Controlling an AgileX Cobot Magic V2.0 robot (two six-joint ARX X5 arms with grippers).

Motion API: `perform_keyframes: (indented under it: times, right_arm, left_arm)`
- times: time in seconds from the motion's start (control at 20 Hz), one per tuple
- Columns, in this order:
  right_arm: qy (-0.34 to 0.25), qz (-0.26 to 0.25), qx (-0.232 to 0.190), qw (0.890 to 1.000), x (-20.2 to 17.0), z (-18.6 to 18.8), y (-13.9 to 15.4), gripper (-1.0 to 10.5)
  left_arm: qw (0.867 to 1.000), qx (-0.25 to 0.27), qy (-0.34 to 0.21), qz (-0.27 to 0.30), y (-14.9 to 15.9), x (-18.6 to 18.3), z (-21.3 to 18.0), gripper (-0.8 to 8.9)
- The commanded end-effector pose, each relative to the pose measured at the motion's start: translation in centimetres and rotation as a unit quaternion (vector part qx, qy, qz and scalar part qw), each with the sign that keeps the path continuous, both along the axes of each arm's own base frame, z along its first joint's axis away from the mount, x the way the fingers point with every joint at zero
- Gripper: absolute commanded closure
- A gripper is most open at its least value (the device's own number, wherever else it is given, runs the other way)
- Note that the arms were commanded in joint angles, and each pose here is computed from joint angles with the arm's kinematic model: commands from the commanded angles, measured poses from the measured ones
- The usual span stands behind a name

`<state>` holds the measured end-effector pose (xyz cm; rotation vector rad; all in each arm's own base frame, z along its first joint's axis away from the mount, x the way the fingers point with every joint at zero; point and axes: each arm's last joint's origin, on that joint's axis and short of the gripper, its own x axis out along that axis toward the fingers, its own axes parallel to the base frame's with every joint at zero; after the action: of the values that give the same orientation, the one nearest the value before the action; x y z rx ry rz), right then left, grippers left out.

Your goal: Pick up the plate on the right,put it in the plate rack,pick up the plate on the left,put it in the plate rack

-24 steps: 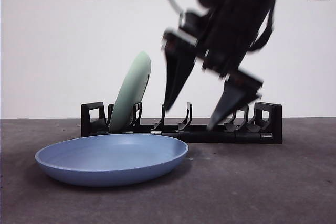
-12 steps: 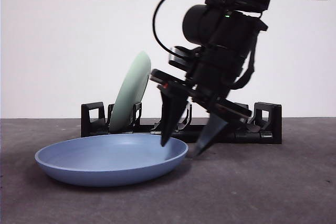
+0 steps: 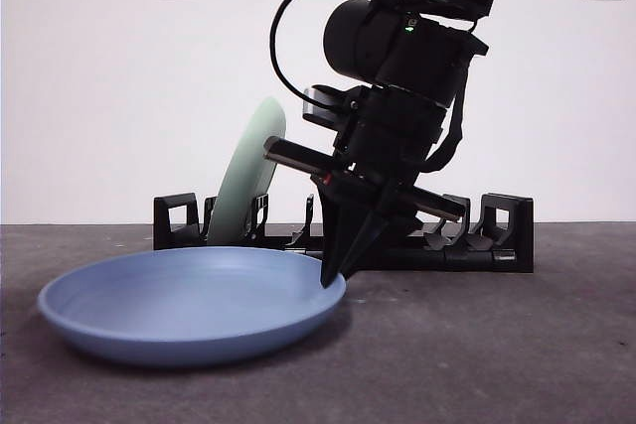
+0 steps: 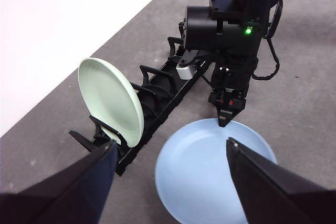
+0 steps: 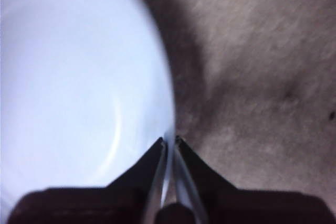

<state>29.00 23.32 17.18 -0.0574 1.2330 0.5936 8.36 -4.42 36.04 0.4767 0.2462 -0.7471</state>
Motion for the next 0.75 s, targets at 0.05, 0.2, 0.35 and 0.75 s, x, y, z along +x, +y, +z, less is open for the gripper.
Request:
perform_keyframes:
  times: [0.05,0.2,0.35,0.75]
  right_arm:
    - [0.011,0.005,-0.008,1.0,-0.2,-0.8,0.1,9.6]
    - [0.017,0.008,0.0,1.0,-0.3,-0.5,0.0,9.6]
    - [0.013,0.015,0.001,1.0,-0.7,0.7,-0.3,9.6]
    - [-0.074,0.015,0.0,0.997,-4.1,10.8,-5.6,9.6]
  left_arm:
    - [1.0,0.001,-0.009,-0.004,0.0,-0.1,0.2,4.58]
    - [1.0,0.005,-0.011,-0.006,0.0,-0.1,0.2,4.58]
    - [1.0,0.009,-0.011,-0.008,0.0,-0.1,0.1,4.58]
    - [0.999,0.017,-0.023,-0.035,-0.4,-0.3,0.2,4.58]
